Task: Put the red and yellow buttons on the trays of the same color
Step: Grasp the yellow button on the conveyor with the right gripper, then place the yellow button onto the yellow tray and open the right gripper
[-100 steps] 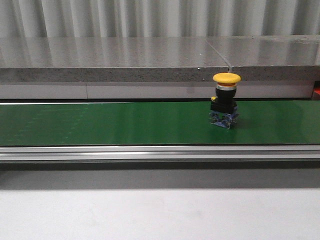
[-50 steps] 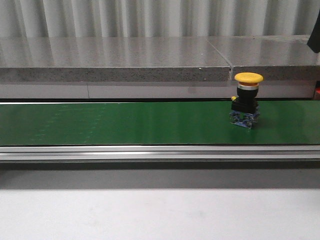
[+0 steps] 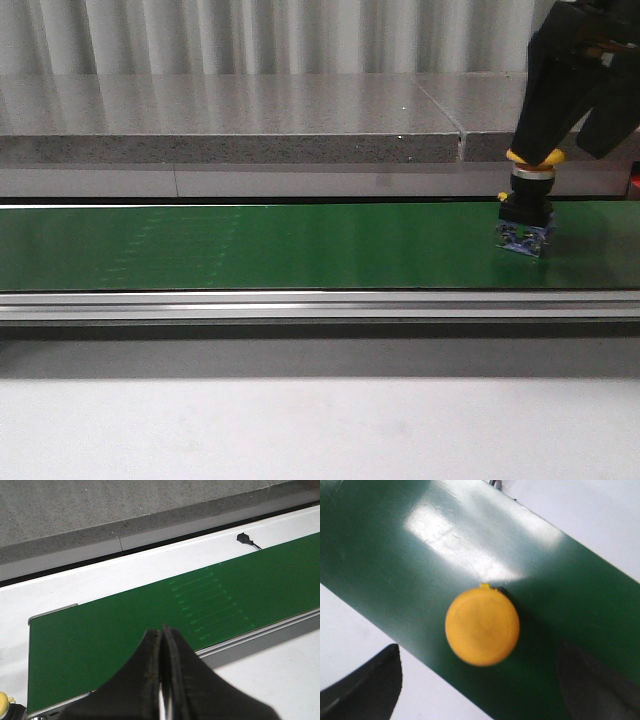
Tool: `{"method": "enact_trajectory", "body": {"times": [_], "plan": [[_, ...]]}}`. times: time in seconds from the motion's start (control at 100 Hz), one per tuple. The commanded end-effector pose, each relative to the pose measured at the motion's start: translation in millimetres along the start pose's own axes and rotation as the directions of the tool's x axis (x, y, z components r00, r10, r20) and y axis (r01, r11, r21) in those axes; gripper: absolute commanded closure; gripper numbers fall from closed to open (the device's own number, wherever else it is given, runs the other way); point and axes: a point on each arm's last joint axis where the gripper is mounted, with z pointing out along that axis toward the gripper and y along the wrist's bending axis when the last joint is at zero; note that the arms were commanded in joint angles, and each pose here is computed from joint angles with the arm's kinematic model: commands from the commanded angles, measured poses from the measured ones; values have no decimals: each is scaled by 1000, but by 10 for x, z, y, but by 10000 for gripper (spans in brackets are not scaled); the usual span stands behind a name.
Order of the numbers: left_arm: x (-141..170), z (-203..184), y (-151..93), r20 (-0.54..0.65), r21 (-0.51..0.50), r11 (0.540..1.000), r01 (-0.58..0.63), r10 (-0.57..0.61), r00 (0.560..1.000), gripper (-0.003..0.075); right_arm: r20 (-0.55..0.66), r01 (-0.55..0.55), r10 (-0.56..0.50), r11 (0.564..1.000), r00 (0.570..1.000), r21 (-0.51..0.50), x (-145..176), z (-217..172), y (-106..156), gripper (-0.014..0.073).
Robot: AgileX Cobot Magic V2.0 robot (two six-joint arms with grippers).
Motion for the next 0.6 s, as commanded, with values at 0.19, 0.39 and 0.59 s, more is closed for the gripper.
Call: {"method": "enact_trajectory", "body": {"times": [0.19, 0.39, 0.59], "plan": [[-126, -38, 5, 84, -6, 1000, 20, -19, 996, 741, 21, 91, -92, 995, 996, 34, -190, 66, -102, 85], [-125, -38, 5, 83, -6, 1000, 20, -19, 996, 741, 12, 88, -88, 996, 996, 27, -184, 83, -102, 394], [-125, -38, 5, 83, -6, 1000, 20, -19, 996, 741, 57, 60, -62, 998, 996, 31, -197, -39, -70, 433]]}}
